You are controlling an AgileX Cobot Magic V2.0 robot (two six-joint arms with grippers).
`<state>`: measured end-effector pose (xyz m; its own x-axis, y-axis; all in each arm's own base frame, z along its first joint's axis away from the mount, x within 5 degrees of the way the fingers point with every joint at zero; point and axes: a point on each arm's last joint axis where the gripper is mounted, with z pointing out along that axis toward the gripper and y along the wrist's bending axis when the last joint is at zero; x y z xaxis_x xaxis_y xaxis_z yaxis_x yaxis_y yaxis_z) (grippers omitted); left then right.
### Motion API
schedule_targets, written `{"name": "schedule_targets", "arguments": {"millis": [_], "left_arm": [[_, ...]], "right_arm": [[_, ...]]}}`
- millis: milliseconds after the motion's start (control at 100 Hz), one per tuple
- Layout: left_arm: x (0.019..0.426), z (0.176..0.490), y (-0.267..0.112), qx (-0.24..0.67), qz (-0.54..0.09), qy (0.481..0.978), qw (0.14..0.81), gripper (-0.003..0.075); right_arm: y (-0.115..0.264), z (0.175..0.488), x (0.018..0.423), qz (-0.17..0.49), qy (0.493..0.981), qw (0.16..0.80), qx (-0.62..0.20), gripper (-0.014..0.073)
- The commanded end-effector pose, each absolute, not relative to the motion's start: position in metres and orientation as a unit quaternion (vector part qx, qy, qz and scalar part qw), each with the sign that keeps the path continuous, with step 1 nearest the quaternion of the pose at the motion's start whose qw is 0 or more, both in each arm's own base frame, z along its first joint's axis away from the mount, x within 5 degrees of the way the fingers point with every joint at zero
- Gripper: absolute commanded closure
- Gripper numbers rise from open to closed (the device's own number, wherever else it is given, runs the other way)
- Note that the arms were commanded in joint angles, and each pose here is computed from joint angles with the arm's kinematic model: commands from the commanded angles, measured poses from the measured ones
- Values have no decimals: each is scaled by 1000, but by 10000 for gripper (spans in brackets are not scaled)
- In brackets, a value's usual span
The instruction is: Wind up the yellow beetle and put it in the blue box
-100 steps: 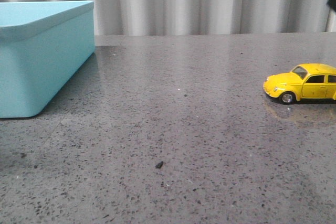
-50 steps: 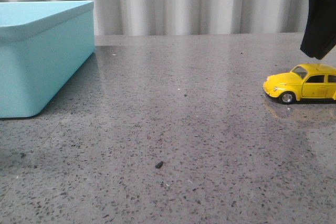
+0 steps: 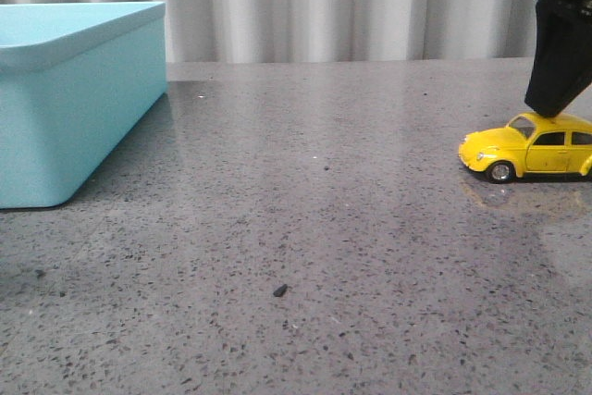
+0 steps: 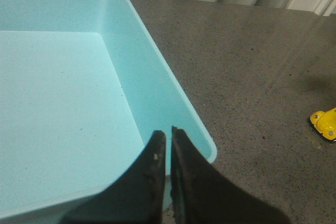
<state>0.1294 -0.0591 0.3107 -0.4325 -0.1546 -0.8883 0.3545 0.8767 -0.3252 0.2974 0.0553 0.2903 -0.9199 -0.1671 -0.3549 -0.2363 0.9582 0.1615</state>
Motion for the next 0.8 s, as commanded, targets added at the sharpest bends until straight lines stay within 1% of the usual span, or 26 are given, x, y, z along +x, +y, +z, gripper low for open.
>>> {"name": "schedule_targets", "arguments": {"millis": [0,390,630,790], "left_arm": [[132,325,-59,51,-249,789,559,741],[132,325,-59,51,-249,789,559,741],[132,325,-59,51,-249,789,559,741],[132,325,-59,50,-249,788,561,741]], "right_arm": [[55,303,301,100,967,207,-107,636],[55,290,305,93,973,182,-109,636],[50,275,300,70,979,160,-109,636],[41,268,298,45,983,150,-94,636]]}}
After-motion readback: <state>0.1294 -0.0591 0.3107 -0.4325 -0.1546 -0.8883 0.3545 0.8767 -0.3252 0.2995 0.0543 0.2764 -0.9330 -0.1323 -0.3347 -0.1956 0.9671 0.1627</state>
